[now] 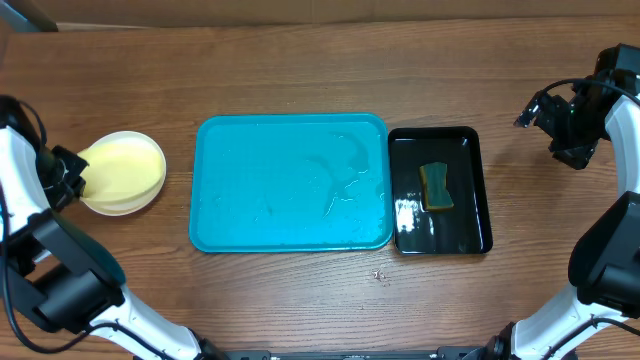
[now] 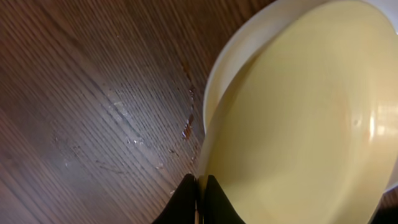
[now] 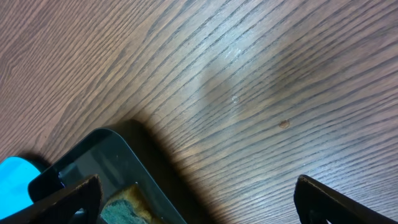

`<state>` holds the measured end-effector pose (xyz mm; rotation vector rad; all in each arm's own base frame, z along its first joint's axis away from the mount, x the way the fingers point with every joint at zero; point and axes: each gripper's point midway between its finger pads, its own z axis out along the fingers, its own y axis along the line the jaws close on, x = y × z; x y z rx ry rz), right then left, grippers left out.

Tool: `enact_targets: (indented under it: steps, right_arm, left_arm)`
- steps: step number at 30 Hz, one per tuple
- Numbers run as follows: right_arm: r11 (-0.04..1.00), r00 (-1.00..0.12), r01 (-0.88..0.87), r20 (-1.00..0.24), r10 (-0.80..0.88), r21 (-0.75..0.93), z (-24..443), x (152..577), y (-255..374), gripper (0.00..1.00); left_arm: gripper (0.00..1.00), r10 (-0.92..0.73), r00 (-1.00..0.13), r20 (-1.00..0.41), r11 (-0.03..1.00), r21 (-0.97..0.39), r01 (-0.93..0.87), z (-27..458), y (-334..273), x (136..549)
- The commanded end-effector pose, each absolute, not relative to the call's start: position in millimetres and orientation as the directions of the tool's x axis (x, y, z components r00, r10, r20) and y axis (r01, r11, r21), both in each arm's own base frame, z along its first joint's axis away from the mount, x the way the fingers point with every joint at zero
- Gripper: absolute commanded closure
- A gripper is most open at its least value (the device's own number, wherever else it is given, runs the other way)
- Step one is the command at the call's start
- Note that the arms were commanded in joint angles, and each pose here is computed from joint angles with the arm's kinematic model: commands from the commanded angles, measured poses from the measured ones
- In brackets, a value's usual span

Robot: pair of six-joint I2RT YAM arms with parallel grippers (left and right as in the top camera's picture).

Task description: Clean dirty plates on tray and stack at the side

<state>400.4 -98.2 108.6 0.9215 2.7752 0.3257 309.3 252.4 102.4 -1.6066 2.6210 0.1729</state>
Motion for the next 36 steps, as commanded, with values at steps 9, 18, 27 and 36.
enact_targets:
  steps: [9, 18, 27, 36]
  right_arm:
    - [0.787, -0.782, 0.549, -0.161, 0.602, 0.280, 124, 404, -99, 0.00]
    - [0.787, -0.782, 0.549, -0.161, 0.602, 0.280, 124, 404, -99, 0.00]
    - [0.787, -0.782, 0.549, -0.161, 0.602, 0.280, 124, 404, -99, 0.00]
    - [0.787, -0.782, 0.549, -0.161, 0.602, 0.280, 124, 404, -99, 0.00]
  left_arm:
    - [0.00, -0.822, -0.567, -0.057, 0.566, -0.199, -0.800, 89, 232, 352]
    - [0.00, -0.663, -0.748, -0.022, 0.653, -0.505, -0.564, 109, 153, 397]
    - [0.00, -0.630, -0.775, -0.049, 0.733, -0.368, -0.573, 98, 153, 395]
    - [0.00, -0.631, -0.774, -0.052, 0.737, -0.353, -0.577, 97, 155, 394]
